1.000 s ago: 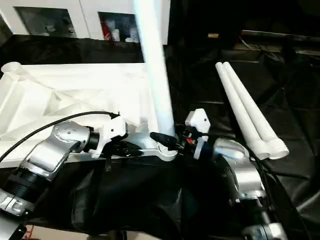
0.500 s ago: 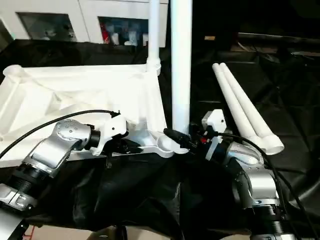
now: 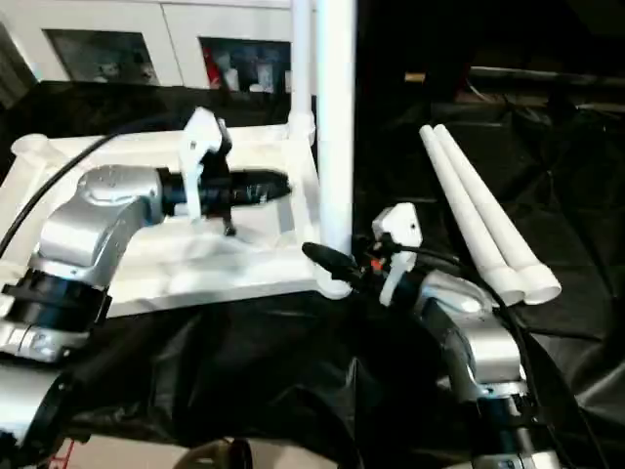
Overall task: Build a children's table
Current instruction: Insert table leg to table base
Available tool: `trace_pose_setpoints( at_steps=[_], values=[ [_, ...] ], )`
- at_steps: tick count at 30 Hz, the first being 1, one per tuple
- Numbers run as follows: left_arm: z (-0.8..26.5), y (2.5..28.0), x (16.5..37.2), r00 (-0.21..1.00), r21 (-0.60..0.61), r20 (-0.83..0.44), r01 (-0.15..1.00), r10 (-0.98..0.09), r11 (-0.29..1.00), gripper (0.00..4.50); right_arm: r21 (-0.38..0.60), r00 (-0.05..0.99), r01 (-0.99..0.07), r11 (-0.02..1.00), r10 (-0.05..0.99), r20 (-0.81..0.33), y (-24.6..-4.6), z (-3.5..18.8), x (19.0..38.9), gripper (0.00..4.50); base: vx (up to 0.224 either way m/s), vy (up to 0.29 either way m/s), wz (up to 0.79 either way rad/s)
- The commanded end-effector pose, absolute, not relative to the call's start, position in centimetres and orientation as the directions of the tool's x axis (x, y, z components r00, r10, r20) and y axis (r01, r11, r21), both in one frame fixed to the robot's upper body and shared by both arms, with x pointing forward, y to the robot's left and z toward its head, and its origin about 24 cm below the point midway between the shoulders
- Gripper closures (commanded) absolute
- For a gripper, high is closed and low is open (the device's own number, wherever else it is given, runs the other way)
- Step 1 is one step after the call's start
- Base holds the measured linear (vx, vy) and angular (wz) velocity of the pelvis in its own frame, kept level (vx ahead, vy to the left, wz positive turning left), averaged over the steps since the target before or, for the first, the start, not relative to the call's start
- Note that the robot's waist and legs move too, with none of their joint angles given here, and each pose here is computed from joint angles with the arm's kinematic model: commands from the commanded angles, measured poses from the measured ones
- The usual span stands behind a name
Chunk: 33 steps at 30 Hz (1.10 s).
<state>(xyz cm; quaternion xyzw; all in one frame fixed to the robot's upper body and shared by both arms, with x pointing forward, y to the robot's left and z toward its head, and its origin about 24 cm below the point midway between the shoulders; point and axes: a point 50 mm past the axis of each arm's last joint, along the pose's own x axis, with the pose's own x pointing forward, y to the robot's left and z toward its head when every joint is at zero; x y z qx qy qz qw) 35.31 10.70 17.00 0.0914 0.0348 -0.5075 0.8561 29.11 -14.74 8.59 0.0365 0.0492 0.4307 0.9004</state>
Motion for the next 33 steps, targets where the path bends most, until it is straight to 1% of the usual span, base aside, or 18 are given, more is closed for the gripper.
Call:
trace_pose_setpoints(
  at_steps=[1, 3, 6, 7, 8, 13, 15, 17, 19, 20, 21, 22, 24, 25, 26, 28, 32, 33],
  values=[
    [18.8, 9.7, 35.9, 0.559, 0.123, -0.109, 0.828, -0.822, 0.547, 3.47, 0.082, 0.654, -0.748, 0.659, 0.752, -0.083, -14.2, 8.8, 29.7, 2.60, 0.000, 0.000, 0.00],
    [19.7, 8.7, 35.6, 0.550, 0.135, -0.077, 0.832, -0.831, 0.538, 3.47, 0.073, 0.661, -0.741, 0.667, 0.744, -0.096, -14.1, 8.6, 29.9, 2.60, 0.000, 0.000, 0.00],
    [22.2, 5.9, 34.1, 0.471, 0.118, 0.036, 0.874, -0.882, 0.471, 3.47, 0.071, 0.665, -0.735, 0.674, 0.737, -0.119, -13.9, 8.5, 30.1, 2.60, 0.000, 0.000, 0.00],
    [22.2, 5.9, 34.1, 0.471, 0.118, 0.036, 0.874, -0.882, 0.471, 3.47, 0.071, 0.665, -0.735, 0.674, 0.737, -0.119, -13.9, 8.5, 30.1, 2.60, 0.000, 0.000, 0.00],
    [23.3, 4.5, 33.4, 0.430, 0.109, 0.087, 0.893, -0.899, 0.437, 3.47, 0.071, 0.667, -0.733, 0.677, 0.735, -0.123, -13.9, 8.5, 30.2, 2.60, 0.000, 0.000, 0.00],
    [24.5, 2.1, 31.9, 0.347, 0.094, 0.140, 0.928, -0.927, 0.361, 3.47, 0.063, 0.673, -0.726, 0.685, 0.726, -0.141, -14.1, 8.3, 30.3, 2.60, 0.000, 0.000, 0.00],
    [24.4, 1.7, 31.6, 0.335, 0.094, 0.142, 0.932, -0.932, 0.349, 3.47, 0.062, 0.676, -0.723, 0.688, 0.723, -0.144, -14.2, 8.3, 30.4, 2.60, 0.000, 0.000, 0.00],
    [24.0, 1.8, 31.8, 0.356, 0.090, 0.132, 0.925, -0.925, 0.369, 3.47, 0.060, 0.680, -0.720, 0.692, 0.719, -0.143, -14.2, 8.4, 30.4, 2.60, 0.000, 0.000, 0.00],
    [23.4, 2.8, 32.7, 0.420, 0.094, 0.113, 0.898, -0.901, 0.430, 3.47, 0.061, 0.687, -0.713, 0.699, 0.713, -0.138, -14.5, 8.6, 30.6, 2.60, 0.000, 0.000, 0.00],
    [23.4, 2.8, 32.7, 0.420, 0.094, 0.113, 0.898, -0.901, 0.430, 3.47, 0.061, 0.687, -0.713, 0.699, 0.713, -0.138, -14.5, 8.6, 30.6, 2.60, 0.000, 0.000, 0.00],
    [22.9, 4.1, 33.8, 0.494, 0.123, 0.092, 0.856, -0.864, 0.503, 3.47, 0.064, 0.701, -0.700, 0.711, 0.701, -0.129, -14.9, 8.9, 30.8, 2.60, 0.000, 0.000, 0.00],
    [22.5, 4.9, 34.4, 0.526, 0.147, 0.075, 0.835, -0.847, 0.531, 3.47, 0.069, 0.710, -0.690, 0.720, 0.693, -0.125, -15.2, 9.0, 30.9, 2.60, 0.000, 0.000, 0.00],
    [21.6, 6.4, 35.1, 0.565, 0.190, 0.033, 0.806, -0.824, 0.560, 3.47, 0.073, 0.730, -0.670, 0.739, 0.673, -0.120, -15.8, 9.2, 31.2, 2.60, 0.000, 0.000, 0.00],
    [20.7, 7.5, 35.4, 0.575, 0.228, -0.012, 0.798, -0.818, 0.558, 3.47, 0.074, 0.740, -0.658, 0.750, 0.661, -0.120, -16.2, 9.3, 31.4, 2.60, 0.000, 0.000, 0.00],
    [20.6, 7.6, 35.4, 0.576, 0.231, -0.017, 0.798, -0.817, 0.557, 3.47, 0.074, 0.741, -0.657, 0.751, 0.660, -0.120, -16.3, 9.3, 31.5, 2.60, 0.000, 0.000, 0.00],
    [18.9, 8.8, 35.5, 0.556, 0.243, -0.091, 0.817, -0.826, 0.523, 3.47, 0.071, 0.756, -0.640, 0.765, 0.643, -0.124, -16.8, 9.5, 31.8, 2.60, 0.000, 0.000, 0.00],
    [15.2, 9.6, 34.8, 0.432, 0.218, -0.252, 0.897, -0.866, 0.384, 3.47, 0.074, 0.762, -0.631, 0.772, 0.635, -0.126, -17.2, 9.7, 32.1, 2.60, 0.000, 0.000, 0.00],
    [14.6, 9.6, 34.6, 0.400, 0.209, -0.276, 0.912, -0.874, 0.352, 3.30, 0.074, 0.762, -0.631, 0.772, 0.635, -0.127, -17.2, 9.7, 32.2, 2.60, 0.000, 0.000, 0.00]
  ],
)
